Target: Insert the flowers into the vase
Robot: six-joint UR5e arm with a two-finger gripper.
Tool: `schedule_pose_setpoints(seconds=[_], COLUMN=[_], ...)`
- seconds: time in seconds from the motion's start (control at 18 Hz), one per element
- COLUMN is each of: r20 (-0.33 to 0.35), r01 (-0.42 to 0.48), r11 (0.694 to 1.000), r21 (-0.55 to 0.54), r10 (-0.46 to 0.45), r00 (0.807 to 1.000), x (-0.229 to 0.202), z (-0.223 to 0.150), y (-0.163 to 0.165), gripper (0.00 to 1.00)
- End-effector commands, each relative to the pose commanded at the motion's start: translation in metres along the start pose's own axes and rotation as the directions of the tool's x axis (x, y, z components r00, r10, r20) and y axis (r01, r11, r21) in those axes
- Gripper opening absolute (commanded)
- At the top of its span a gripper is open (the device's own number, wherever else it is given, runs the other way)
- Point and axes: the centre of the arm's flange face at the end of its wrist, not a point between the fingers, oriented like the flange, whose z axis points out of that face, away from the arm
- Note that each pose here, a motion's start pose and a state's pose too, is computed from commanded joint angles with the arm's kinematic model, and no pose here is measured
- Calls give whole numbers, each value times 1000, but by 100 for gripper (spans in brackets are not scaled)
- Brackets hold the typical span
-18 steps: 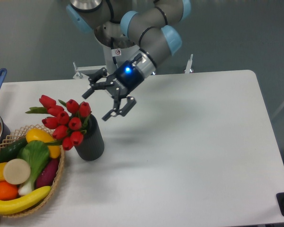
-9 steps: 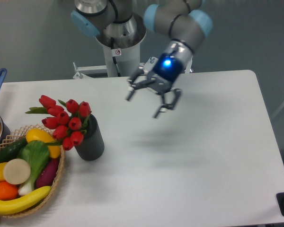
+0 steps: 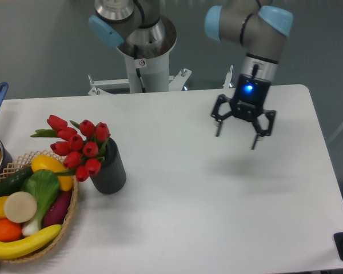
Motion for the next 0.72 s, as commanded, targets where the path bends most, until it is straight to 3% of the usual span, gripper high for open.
schedule_pose_setpoints(seconds=[0.17,0.33,0.72], r20=[42,11,-59], r01=[60,78,2], r11=[996,990,946], r21=[-72,-120,-325], r10=[-57,-77,-22], r00=[998,997,998], x=[-14,-16,-20], z=[0,1,18], y=[-13,-12,-50], gripper=[100,100,100])
